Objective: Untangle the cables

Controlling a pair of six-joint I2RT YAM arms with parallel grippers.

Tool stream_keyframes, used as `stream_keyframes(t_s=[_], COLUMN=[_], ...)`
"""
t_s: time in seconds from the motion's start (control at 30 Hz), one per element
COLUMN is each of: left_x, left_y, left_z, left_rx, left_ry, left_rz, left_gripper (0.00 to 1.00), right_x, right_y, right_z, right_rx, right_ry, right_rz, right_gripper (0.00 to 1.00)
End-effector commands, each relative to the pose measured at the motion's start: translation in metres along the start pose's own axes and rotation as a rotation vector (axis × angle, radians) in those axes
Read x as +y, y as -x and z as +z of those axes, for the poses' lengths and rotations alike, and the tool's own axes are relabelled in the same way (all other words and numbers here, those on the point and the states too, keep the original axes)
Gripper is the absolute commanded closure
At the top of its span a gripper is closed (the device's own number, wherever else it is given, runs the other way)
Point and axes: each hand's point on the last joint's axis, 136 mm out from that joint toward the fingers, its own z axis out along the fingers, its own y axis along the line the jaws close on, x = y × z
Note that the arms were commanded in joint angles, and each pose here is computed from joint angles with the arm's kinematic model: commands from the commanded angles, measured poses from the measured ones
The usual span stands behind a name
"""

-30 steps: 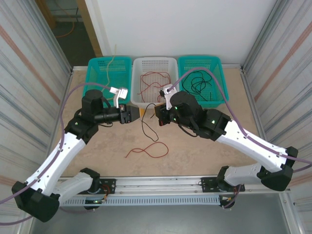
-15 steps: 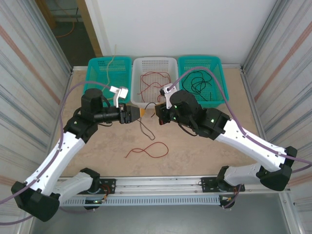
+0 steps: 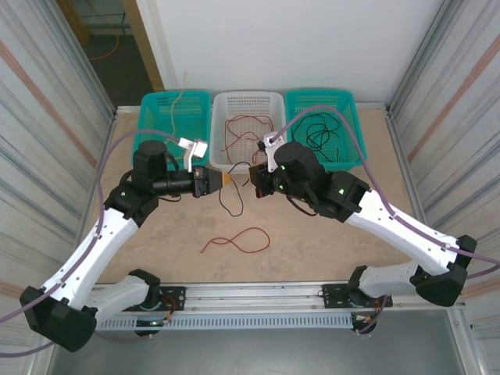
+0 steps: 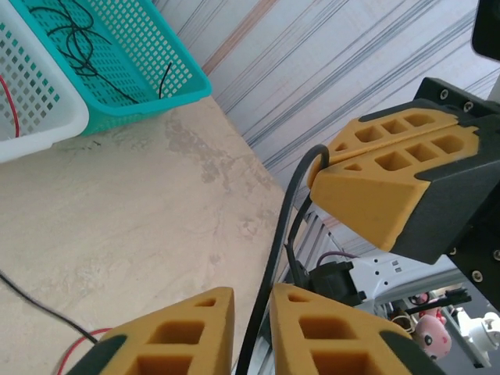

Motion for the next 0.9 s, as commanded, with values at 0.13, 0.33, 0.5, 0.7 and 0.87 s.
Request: stream_keyframes(t_s=[0.13, 0.33, 0.5, 0.7, 0.87], left_x=[-0.013, -0.017, -0.024, -0.012, -0.017], left_y=[0.011, 0.022, 0.048, 0.073, 0.082], left_z=[-0.005, -0.009, -0.013, -0.019, -0.026], left_rx=[-0.039, -0.079, -0.180, -0.270, -0.295], left_ry=[-0.013, -0.007, -0.019, 0.014, -0.009], left_rz=[0.043, 0.039, -0.036, -0.223, -0.269], left_gripper=[1.00, 1.00, 1.00, 1.00, 1.00], right_x=[0.006, 0.014, 0.036, 0.052, 0.055], right_y=[0.026, 0.037, 0.029, 0.009, -0.011], right_z=[-0.022, -0.039, -0.038, -0.020, 0.002], right_rx=[-0.084, -0.138, -0.090, -0.008, 0.079], right_ry=[0.043, 0.112, 0.229, 0.246, 0.223], right_rz=[0.039, 0.060, 0.036, -0.021, -0.048], right_gripper=[0.78, 0.46, 0.38, 0.37, 0.40])
